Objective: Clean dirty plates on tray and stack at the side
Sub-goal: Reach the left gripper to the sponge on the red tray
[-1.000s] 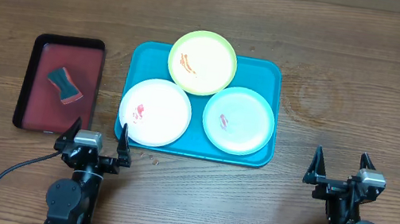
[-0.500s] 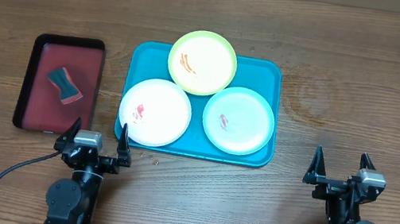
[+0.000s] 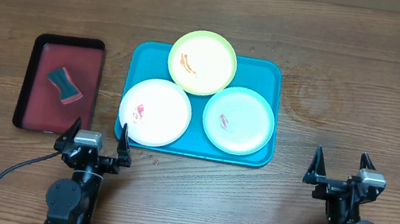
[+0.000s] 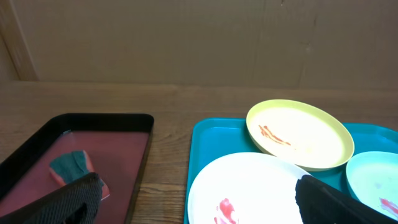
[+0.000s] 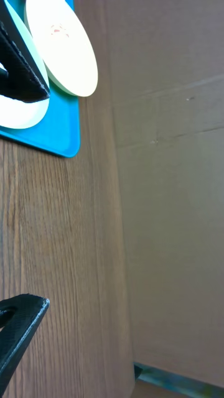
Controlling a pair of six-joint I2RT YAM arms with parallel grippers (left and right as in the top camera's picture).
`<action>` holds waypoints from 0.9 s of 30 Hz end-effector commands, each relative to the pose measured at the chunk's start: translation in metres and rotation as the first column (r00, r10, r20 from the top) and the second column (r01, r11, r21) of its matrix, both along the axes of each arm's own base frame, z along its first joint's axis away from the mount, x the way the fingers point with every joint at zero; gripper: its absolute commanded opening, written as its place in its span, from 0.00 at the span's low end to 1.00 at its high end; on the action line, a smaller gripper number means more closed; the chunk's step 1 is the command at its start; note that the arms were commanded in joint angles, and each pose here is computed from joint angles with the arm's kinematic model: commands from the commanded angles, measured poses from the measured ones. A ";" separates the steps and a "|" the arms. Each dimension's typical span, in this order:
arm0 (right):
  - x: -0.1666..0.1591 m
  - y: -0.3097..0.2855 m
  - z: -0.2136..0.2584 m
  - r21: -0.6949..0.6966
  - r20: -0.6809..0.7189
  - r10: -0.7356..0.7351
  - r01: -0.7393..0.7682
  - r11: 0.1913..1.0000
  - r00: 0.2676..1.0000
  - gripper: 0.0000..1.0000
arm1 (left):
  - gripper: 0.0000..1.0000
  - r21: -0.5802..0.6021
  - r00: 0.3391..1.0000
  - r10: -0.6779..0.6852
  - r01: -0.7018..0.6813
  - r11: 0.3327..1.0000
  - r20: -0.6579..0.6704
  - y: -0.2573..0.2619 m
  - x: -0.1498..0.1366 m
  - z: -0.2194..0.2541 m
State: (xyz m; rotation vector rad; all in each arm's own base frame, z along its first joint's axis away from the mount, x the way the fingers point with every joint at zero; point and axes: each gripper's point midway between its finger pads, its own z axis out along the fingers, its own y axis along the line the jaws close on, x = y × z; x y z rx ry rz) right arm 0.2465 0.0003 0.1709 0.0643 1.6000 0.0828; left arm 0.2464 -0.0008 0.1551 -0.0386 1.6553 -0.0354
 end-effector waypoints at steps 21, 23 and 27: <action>0.000 -0.002 -0.001 0.004 0.006 -0.010 0.010 1.000 1.000 1.00 | 1.00 0.063 0.852 -0.070 0.043 0.997 0.519 -0.011 -0.036 0.218; 0.000 -0.002 -0.001 0.004 0.006 -0.010 0.010 1.000 1.000 1.00 | 1.00 0.040 0.933 -0.017 0.002 0.999 0.360 -0.002 -0.013 0.210; 0.000 -0.002 -0.001 0.004 0.006 -0.010 0.010 1.000 1.000 1.00 | 1.00 0.042 0.989 -0.089 0.084 0.996 0.122 -0.015 0.033 0.206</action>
